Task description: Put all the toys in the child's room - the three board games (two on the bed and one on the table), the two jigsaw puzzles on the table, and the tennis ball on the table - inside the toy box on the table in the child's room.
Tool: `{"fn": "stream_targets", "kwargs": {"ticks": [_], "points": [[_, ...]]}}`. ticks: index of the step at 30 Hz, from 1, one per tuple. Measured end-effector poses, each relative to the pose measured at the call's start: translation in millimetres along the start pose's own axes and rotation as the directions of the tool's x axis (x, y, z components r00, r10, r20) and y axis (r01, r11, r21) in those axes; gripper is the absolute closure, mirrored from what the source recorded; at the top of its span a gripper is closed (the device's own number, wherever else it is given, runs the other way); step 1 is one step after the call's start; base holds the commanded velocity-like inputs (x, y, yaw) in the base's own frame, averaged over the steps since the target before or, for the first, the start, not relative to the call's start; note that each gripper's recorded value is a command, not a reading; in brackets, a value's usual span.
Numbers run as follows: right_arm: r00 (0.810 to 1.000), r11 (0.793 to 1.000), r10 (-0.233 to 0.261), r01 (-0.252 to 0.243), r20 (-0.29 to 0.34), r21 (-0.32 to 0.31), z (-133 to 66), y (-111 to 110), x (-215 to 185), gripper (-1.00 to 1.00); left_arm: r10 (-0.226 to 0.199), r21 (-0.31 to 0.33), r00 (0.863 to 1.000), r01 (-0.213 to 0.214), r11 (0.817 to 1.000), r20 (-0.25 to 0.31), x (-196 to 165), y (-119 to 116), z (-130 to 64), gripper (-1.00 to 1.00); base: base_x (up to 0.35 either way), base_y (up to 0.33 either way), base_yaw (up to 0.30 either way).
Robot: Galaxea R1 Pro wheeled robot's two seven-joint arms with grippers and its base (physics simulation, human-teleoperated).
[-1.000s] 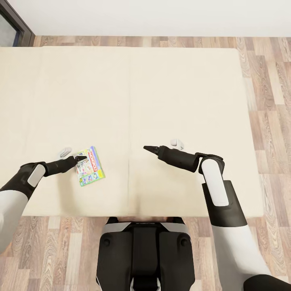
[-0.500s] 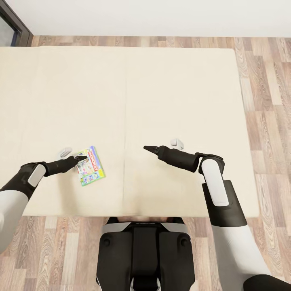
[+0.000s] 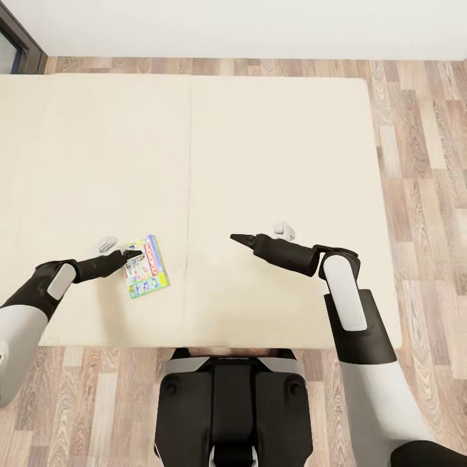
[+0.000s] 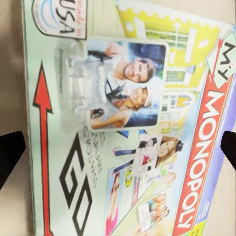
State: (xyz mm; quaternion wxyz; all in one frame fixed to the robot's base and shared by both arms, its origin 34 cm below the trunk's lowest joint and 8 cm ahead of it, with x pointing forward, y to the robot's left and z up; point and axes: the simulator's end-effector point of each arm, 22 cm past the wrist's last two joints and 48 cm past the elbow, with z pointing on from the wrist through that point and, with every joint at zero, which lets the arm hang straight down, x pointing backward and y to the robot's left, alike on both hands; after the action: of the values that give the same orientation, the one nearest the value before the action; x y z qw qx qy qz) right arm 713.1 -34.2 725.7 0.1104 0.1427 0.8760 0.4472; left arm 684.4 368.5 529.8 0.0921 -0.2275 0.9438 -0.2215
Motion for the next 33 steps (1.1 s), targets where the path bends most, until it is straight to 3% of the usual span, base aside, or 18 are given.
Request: {"fn": "stream_targets", "kwargs": {"ticks": [12,33], "points": [[1.000,1.000,0.001,-0.001,0.000,-0.001,0.0,0.3,0.0,-1.00,0.000,0.002,1.000,0.000,1.000,0.000,0.3,-1.5,0.8,-1.00,0.000,-0.119,0.000],[1.000,1.000,0.002,-0.002,0.002,-0.003,-0.4,0.7,-0.7,-1.00,0.002,0.004,1.000,-0.002,1.000,0.001,-0.7,-2.5,0.6,-1.00,0.000,-0.006,0.000]]}}
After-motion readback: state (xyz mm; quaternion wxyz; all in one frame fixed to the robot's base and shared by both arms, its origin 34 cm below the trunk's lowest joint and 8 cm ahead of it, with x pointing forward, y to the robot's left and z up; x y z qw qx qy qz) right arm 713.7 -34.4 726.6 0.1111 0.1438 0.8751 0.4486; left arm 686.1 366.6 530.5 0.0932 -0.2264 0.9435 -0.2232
